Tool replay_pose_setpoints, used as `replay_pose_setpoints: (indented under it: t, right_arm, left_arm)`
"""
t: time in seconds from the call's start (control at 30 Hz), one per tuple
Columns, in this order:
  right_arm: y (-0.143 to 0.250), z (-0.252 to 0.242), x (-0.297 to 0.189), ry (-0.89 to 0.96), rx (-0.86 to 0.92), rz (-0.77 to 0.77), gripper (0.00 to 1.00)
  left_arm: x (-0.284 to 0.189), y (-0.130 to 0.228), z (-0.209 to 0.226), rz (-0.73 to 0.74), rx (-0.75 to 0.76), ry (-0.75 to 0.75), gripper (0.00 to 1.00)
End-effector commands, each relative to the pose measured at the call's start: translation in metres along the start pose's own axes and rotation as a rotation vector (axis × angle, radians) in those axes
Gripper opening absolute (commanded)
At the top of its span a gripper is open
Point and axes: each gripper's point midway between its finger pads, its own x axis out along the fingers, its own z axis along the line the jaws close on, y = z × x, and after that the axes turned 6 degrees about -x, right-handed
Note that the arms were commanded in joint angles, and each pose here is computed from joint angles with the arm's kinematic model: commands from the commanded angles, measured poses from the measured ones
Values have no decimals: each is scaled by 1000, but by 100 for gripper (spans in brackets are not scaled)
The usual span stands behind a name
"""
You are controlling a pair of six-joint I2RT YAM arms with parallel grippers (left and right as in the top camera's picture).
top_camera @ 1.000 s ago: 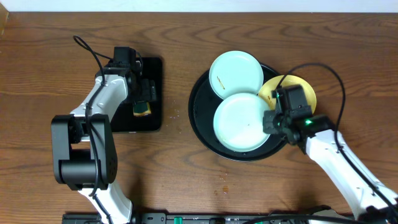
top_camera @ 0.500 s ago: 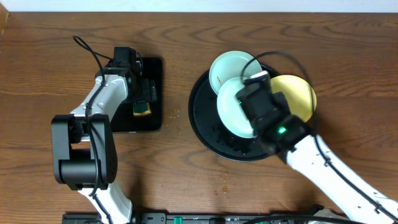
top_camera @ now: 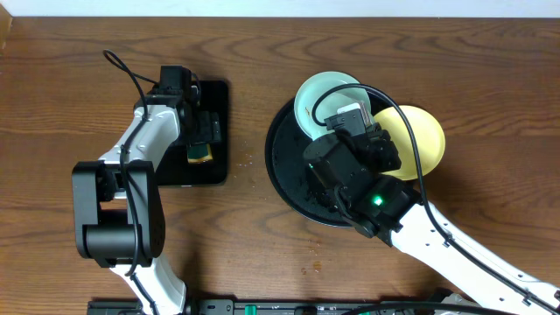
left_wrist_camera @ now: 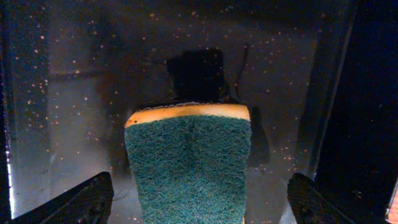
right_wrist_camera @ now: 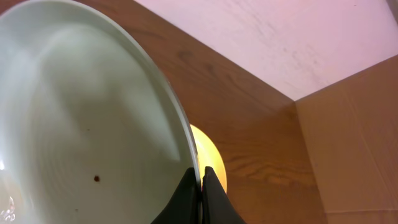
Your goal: Clean dirty plates on tray and stack at the side
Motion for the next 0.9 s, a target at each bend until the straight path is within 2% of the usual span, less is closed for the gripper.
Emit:
replay_pose_setpoints:
  t: [0.0,0.13,0.27,0.47,0.63,0.73,0.87]
  right_arm:
    - [-7,-9,-3,45,14,-16,1]
    - [-5,-8,-3,45,38,-11,1]
    - [1,-5,-1,29,134,4,1]
    - [34,49,-1,-319,281,189,1]
    - [65,60,-1,-447,362,370,1]
    - [70,67,-2,-521,392,421,1]
    - [79,62,6,-503,411,445,1]
  left_arm:
    - [1,2,3,2,5,-14,90]
    - [1,2,3,2,5,-14,90]
    - [1,2,3,2,5,-14,90]
    - [1,2,3,2,5,-14,90]
    - [1,2,3,2,5,-14,91]
    - [1,2,3,2,5,-14,90]
    - [1,2,3,2,5,-14,90]
